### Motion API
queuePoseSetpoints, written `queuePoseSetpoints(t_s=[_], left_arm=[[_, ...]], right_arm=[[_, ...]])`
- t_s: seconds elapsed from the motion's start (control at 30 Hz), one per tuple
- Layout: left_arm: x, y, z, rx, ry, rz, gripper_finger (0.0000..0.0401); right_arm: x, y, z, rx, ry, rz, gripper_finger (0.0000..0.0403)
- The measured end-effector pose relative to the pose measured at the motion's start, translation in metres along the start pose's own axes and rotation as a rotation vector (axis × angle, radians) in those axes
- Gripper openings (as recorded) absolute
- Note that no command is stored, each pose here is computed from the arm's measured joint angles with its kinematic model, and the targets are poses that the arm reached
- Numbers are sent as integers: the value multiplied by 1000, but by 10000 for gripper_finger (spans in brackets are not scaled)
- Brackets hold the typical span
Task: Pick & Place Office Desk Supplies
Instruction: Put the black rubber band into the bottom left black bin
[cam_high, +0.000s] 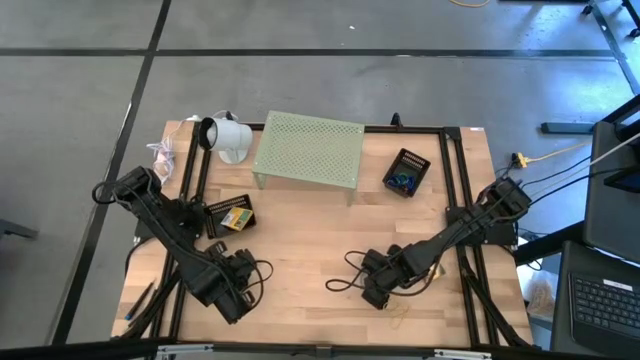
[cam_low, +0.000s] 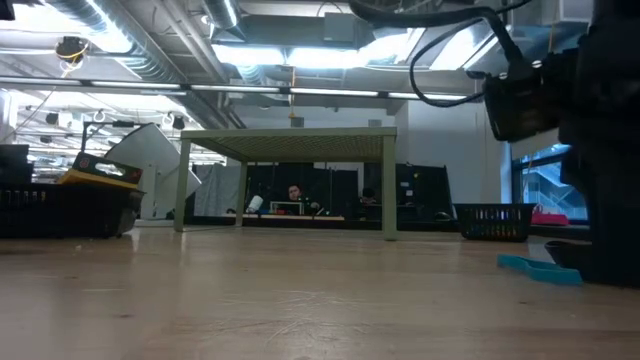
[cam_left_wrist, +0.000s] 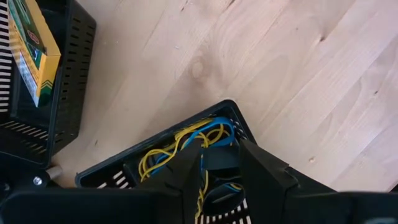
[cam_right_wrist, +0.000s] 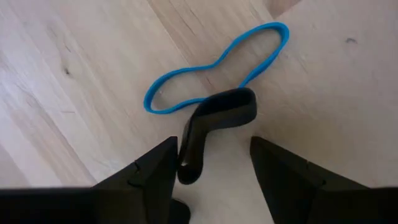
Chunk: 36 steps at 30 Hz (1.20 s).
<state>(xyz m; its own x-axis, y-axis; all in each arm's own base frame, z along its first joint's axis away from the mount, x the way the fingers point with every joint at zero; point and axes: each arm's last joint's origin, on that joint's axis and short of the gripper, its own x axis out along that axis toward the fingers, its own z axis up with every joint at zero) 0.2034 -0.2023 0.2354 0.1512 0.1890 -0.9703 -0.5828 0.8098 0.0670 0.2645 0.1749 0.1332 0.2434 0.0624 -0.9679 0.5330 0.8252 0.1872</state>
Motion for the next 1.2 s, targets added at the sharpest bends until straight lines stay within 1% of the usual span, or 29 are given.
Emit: queuePoseSetpoints(t_s=[0.13,0.33,0.37,0.4,0.5,0.63,0.7,0.8,0.87,1.0,1.1,1.2], left_arm=[[0,0,0,15,0,0,102],[0,0,2,110,-55,12,103],[0,0,3,121,-78,18,103],[0,1,5,136,-108,26,104],[1,2,11,172,-216,59,104],[1,4,22,186,-366,113,102],[1,4,27,188,-428,133,103],[1,4,33,179,-516,151,104],[0,2,38,178,-577,155,104],[-1,-1,50,161,-733,175,101],[-3,-7,61,143,-852,185,100],[-5,-13,76,151,-903,174,100]], right_arm=[[0,-1,0,-32,2,-10,149],[0,1,0,-94,10,13,27],[-1,1,0,-110,13,17,15],[-1,1,0,-121,15,19,11],[-7,-1,0,-134,18,20,19],[-30,0,3,-144,-43,75,8],[-44,-1,6,-152,-129,83,7],[-66,-4,12,-175,-321,60,9],[-79,-5,17,-214,-458,39,9],[-98,1,30,-326,-689,35,8],[-106,9,43,-430,-795,75,8],[-112,15,53,-559,-872,120,8]])
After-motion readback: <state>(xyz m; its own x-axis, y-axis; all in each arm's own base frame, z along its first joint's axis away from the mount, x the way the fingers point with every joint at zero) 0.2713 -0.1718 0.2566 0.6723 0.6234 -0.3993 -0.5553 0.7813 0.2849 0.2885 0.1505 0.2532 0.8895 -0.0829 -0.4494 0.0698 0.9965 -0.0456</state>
